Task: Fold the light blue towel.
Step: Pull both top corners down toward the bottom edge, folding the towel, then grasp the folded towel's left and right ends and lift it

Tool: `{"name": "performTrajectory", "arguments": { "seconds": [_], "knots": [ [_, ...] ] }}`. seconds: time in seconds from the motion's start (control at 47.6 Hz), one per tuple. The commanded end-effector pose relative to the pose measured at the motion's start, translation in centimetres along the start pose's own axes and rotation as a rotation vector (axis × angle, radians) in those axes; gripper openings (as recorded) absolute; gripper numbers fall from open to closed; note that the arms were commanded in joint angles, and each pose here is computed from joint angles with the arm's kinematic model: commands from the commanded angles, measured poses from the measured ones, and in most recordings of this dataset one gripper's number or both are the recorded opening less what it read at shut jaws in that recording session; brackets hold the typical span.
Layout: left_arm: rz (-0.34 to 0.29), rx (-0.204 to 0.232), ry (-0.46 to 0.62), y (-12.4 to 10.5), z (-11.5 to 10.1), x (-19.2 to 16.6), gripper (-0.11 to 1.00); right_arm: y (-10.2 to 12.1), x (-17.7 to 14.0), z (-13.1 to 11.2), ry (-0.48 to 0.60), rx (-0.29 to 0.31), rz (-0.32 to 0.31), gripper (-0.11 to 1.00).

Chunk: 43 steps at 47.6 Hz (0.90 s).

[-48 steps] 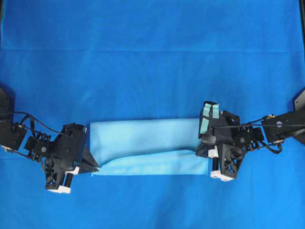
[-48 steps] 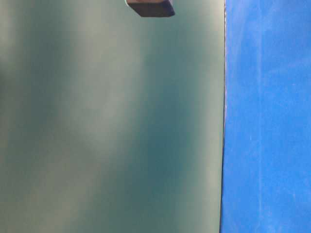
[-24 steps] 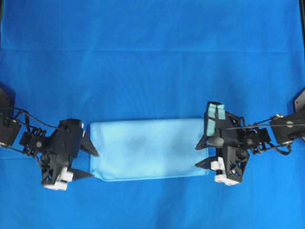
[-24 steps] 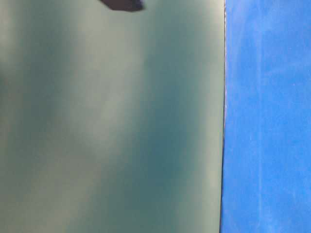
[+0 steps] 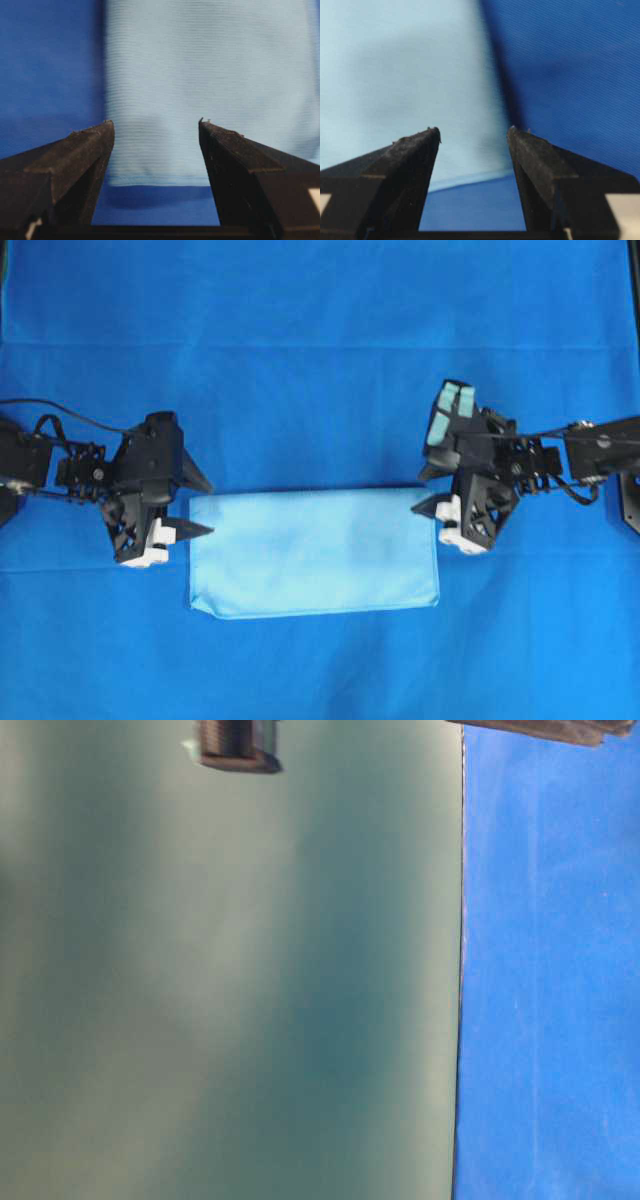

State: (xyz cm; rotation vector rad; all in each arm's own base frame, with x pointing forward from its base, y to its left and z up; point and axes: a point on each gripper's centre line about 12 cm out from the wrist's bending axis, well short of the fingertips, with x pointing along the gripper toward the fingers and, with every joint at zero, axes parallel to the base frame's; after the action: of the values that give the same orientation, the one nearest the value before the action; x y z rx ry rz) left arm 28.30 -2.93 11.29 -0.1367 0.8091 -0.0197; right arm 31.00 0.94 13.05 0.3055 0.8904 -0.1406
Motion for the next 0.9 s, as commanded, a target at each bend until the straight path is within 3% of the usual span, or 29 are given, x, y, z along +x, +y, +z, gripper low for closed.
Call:
{"name": "performTrajectory", "arguments": {
  "seconds": [0.0,0.315,0.42,0.483,0.609,0.693,0.882],
  "knots": [
    [0.008,0.013,-0.005,0.3,0.4,0.3,0.65,-0.4,0.3,0.2,0.001,0.000,-0.011,0.60],
    [0.056,-0.017,0.087,2.1,-1.6,1.9,0.60,-1.6,2.5,-1.3,0.076,0.015,-0.049,0.60],
    [0.057,-0.019,0.094,2.1,-1.7,1.9,0.49,-1.5,2.5,-1.3,0.074,0.010,-0.048,0.59],
    [0.060,-0.022,0.111,2.1,-1.9,1.9,0.35,-1.4,2.5,-1.3,0.075,0.002,-0.045,0.57],
    [0.058,-0.018,0.149,1.8,-2.2,1.9,0.06,-0.9,2.5,-1.5,0.078,-0.028,-0.036,0.29],
    [0.055,-0.013,0.157,1.7,-2.3,1.9,0.01,-0.7,2.4,-1.5,0.077,-0.035,-0.033,0.05],
    [0.056,-0.016,0.163,1.7,-2.3,1.8,0.01,-0.7,2.3,-1.3,0.069,-0.033,-0.030,0.02]
  ]
}}
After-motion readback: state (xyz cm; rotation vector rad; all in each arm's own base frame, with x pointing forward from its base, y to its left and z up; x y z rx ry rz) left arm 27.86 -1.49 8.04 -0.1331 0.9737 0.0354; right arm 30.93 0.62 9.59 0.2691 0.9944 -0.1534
